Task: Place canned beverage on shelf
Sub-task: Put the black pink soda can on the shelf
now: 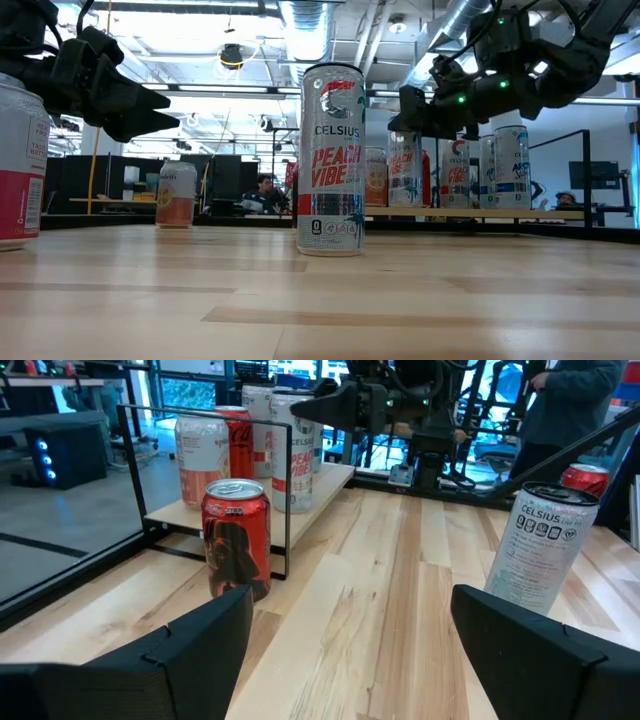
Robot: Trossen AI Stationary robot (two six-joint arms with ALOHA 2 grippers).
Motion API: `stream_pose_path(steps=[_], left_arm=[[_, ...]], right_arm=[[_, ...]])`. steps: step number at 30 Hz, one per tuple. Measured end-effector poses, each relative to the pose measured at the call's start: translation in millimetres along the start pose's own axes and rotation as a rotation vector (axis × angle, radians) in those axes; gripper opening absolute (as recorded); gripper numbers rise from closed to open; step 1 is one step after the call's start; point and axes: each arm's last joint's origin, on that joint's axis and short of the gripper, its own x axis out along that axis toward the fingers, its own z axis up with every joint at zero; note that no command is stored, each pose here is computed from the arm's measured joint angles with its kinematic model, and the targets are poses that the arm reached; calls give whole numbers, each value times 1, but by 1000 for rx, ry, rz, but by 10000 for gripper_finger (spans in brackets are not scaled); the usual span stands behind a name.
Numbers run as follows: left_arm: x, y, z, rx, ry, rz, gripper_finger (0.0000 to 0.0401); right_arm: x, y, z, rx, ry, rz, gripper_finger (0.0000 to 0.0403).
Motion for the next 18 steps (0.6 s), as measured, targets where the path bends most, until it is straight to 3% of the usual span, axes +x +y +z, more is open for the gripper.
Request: stream_pose_path(steps=[5, 18], left_arm=[[0, 0, 0, 0, 0, 0, 327], [0, 0, 0, 0, 0, 0, 327]], right_arm=[[0, 0, 1, -10, 1, 25, 281], [8, -26, 14, -32, 33, 296, 281]])
